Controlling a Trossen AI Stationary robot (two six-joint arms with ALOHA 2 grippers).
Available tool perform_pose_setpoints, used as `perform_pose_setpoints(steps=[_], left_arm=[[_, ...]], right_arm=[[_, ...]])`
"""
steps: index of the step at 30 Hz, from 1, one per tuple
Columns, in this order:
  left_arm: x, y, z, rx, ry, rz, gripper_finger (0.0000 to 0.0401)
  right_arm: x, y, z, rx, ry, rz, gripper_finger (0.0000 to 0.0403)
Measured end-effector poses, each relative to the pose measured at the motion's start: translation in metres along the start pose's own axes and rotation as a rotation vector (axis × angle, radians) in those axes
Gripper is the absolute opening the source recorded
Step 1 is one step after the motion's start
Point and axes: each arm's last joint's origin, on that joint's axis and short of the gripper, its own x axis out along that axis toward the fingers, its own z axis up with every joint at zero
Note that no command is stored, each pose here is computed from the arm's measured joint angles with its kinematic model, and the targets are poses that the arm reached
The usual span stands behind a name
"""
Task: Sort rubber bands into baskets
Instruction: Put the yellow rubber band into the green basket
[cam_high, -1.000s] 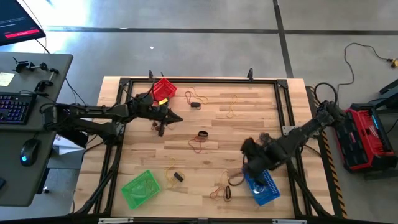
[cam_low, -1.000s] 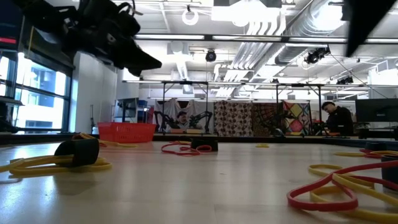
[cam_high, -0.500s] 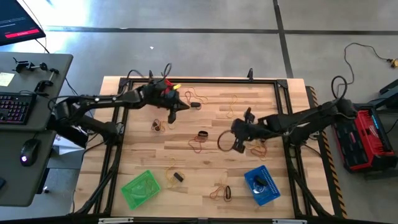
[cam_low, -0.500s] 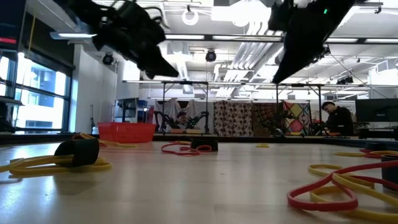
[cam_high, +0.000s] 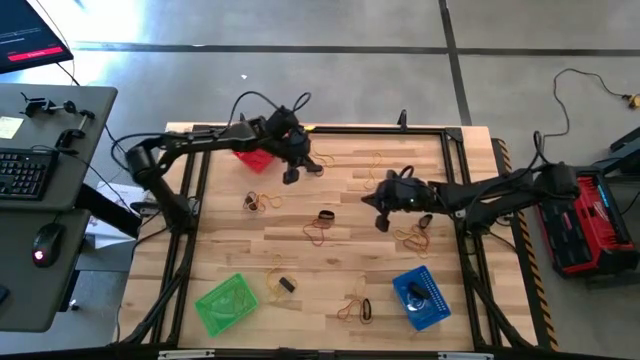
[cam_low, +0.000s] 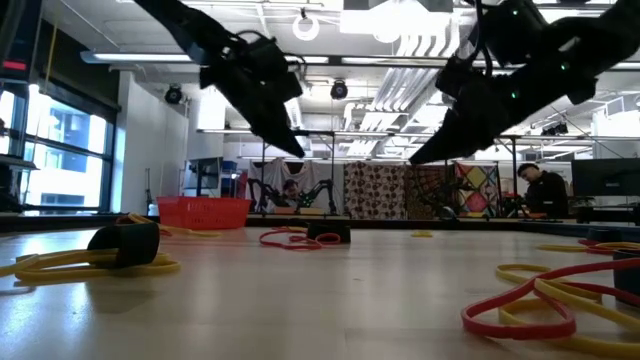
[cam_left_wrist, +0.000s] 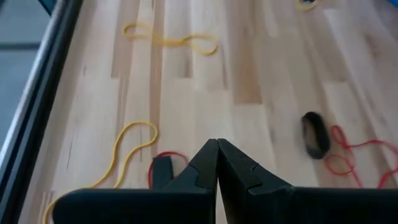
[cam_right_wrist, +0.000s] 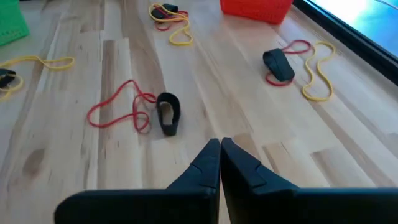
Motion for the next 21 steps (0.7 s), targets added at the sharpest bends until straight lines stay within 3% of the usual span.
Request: perform_pose_setpoints(steps=[7,12,21], left_arm=[[0.028,0.032,0.005,0.006,0.175,-0.041,0.0000],[0.034,0.049,0.010,0.069,0.270,0.040,0.0006],[0.044,0.063,0.005,0.147,0.326,0.103,0.0072]], right_arm=[[-0.001,0.002,-0.004,0.020,0.006,0.009,0.0000],[-0.001,0.006,-0.005,0.011,0.006,0.028,0.0000],[-0.001,0.006,-0.005,0.010,0.004,0.023,0.0000]])
